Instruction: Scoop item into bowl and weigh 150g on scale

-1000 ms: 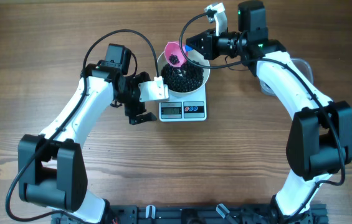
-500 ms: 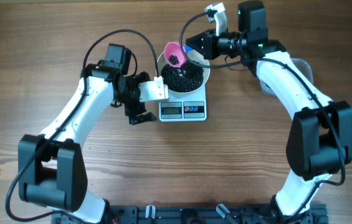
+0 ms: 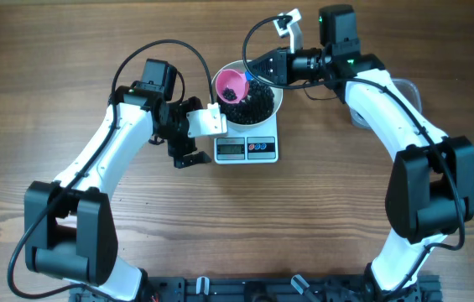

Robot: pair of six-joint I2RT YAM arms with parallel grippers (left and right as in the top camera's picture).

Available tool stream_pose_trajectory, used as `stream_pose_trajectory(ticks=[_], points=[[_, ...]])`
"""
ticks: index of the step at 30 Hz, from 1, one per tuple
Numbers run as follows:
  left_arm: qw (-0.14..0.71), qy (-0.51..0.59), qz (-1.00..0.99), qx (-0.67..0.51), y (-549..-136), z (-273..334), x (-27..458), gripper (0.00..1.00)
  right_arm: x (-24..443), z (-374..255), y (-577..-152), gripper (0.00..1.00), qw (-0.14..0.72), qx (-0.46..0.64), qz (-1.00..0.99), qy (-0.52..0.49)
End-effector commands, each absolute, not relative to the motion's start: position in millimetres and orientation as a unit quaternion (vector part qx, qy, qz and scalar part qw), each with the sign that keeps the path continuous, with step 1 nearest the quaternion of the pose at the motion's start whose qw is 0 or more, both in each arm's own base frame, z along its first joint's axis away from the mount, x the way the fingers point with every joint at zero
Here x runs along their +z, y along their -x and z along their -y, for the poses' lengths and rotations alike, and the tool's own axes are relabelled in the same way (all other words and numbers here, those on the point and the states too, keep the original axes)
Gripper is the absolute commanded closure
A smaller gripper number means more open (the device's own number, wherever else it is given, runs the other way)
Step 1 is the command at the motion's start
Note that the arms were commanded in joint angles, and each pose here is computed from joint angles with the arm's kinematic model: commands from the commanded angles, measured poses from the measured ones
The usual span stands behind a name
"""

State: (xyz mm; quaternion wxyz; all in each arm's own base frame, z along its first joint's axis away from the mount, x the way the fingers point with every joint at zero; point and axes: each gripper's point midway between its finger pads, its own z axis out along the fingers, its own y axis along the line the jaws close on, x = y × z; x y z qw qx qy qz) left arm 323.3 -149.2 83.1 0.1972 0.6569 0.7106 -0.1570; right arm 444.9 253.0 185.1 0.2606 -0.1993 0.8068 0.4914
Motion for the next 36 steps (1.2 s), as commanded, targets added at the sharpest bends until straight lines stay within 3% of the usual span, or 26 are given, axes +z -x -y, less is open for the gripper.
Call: stream_pose_trajectory(ticks=[1, 15, 36], points=[[0.202, -0.653, -0.71, -0.168, -320.2, 152.4, 85.2, 0.0, 186.3, -244.5, -450.8, 0.96, 0.263, 0.511, -0.795, 0.194], [0.202, -0.653, -0.71, -0.168, -320.2, 152.4, 85.2, 0.0, 233.9, -143.7, -463.7, 0.96, 0.234, 0.626, -0.736, 0.104], [0.202, -0.653, -0.71, -0.168, -320.2, 152.4, 85.2, 0.0, 187.5, 36.8, -457.7, 0.96, 0.234, 0.57, -0.771, -0.163]])
